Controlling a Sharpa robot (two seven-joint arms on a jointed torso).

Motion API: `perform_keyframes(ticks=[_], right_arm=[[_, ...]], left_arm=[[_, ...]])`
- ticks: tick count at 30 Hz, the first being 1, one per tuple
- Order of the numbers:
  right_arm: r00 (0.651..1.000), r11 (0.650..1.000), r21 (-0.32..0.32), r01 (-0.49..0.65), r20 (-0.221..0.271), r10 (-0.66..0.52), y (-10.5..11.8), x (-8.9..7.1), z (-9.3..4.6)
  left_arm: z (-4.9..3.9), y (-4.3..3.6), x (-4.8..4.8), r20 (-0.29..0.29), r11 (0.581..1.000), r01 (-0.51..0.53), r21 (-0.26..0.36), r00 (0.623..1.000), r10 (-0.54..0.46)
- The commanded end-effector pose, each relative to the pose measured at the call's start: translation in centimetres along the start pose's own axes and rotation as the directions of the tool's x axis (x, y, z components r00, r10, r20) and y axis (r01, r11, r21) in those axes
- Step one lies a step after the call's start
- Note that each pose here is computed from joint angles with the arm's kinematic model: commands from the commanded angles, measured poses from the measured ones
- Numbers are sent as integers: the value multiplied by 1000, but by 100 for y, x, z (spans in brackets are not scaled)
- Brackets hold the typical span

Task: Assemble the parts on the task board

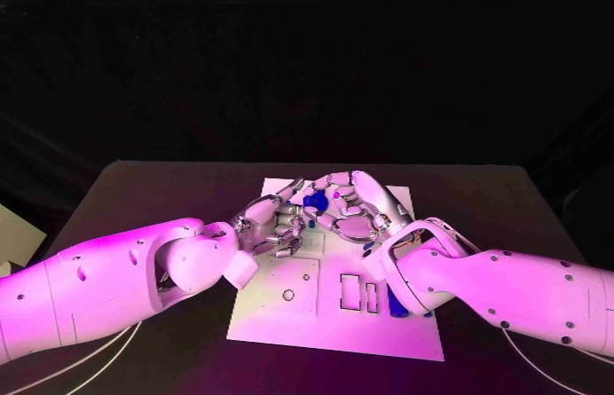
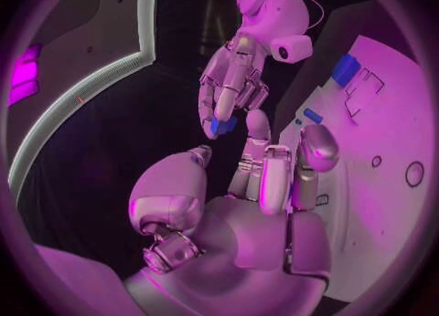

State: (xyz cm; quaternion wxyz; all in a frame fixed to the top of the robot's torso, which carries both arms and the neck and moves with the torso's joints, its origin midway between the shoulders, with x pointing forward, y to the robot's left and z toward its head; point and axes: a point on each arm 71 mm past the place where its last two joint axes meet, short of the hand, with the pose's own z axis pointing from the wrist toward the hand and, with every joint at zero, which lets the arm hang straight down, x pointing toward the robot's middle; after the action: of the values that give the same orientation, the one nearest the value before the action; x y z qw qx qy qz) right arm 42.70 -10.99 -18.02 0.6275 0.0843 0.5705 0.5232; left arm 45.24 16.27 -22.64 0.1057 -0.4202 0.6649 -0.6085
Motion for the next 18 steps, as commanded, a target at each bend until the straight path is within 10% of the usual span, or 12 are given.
perform_keyframes(ticks=[1, 18], right_arm=[[1000, 1000, -8, 8, -14, -8, 5, 16, -2], [1000, 1000, 3, 17, -12, -17, -36, 0, -11]], left_arm=[[5, -27, 39, -30, 997, 63, 36, 998, -62], [-16, -34, 12, -26, 996, 81, 41, 996, -80]])
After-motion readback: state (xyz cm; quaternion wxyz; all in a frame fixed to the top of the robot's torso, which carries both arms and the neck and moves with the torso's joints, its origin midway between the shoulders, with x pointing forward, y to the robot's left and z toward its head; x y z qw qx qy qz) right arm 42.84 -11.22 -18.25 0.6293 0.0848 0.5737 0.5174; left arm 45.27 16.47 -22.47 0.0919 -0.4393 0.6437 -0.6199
